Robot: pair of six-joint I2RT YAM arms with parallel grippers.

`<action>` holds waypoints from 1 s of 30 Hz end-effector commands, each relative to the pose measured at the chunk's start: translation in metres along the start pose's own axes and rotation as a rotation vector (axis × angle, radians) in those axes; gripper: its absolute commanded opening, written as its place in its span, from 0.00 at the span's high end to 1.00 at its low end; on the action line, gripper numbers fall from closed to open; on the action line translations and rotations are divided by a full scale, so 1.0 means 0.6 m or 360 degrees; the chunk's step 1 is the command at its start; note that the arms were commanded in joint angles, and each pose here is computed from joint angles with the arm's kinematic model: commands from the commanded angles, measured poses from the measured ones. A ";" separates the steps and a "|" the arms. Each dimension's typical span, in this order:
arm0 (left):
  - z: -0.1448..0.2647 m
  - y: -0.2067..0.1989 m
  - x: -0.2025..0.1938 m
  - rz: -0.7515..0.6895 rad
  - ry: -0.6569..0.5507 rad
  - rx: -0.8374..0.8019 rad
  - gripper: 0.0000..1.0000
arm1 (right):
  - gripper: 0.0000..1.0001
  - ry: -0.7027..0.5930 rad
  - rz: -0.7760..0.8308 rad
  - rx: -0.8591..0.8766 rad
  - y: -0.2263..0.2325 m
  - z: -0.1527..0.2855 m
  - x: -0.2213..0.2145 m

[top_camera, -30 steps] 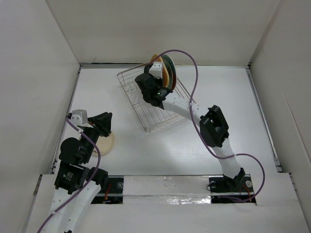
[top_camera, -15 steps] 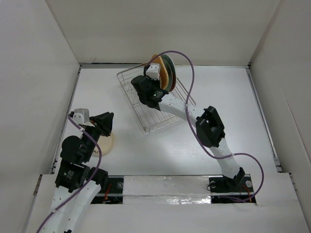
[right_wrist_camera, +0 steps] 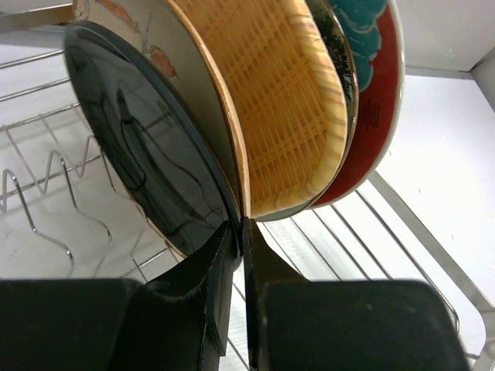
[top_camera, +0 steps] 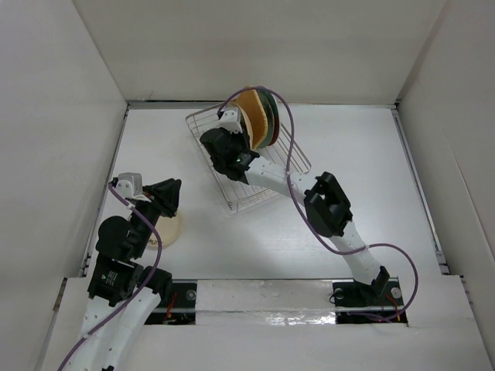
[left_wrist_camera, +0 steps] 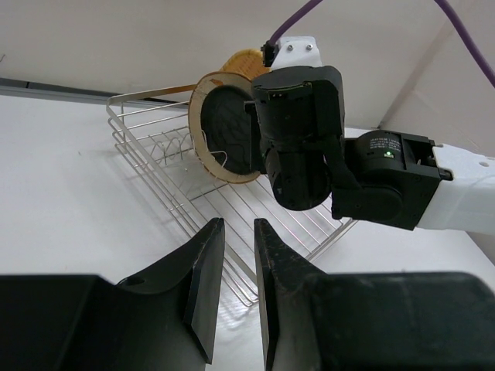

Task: Load the plates into the dish rack

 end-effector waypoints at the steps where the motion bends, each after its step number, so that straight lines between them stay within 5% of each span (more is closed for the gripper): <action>1: -0.005 -0.006 0.006 -0.0012 -0.0036 -0.0050 0.81 | 0.82 -0.0023 0.0003 0.0119 0.038 0.001 -0.020; 14: -0.006 -0.005 0.004 -0.0012 -0.0026 -0.0043 0.81 | 0.67 -0.0033 -0.0148 0.0209 -0.021 0.024 -0.002; 20: -0.007 -0.006 0.005 -0.0012 -0.0030 -0.0046 0.81 | 0.49 -0.0135 -0.0249 0.0381 -0.096 0.076 0.049; 24: -0.005 -0.007 0.008 -0.0009 -0.0046 -0.0047 0.82 | 0.47 -0.0206 -0.0300 0.0589 -0.122 0.133 0.067; 27: -0.005 -0.007 0.009 -0.0012 -0.0052 -0.0048 0.92 | 0.72 -0.0219 -0.0361 0.0919 -0.111 0.188 0.069; 28: -0.004 -0.008 0.011 -0.0009 -0.0063 -0.0052 0.96 | 0.93 -0.0226 -0.0380 0.1028 -0.104 0.206 0.068; 30: -0.004 -0.008 0.012 -0.0006 -0.0075 -0.0048 1.00 | 1.00 -0.0226 -0.0436 0.1325 -0.071 0.267 0.058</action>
Point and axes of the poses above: each gripper's point midway between its finger pads, its own z axis back along the fingers, its own y axis along the line the jaws close on, x = y × z, the point moved 10 cm from there along z, back along the fingers, and after that the axes turned 13 degrees about z, right-handed, at the moved point
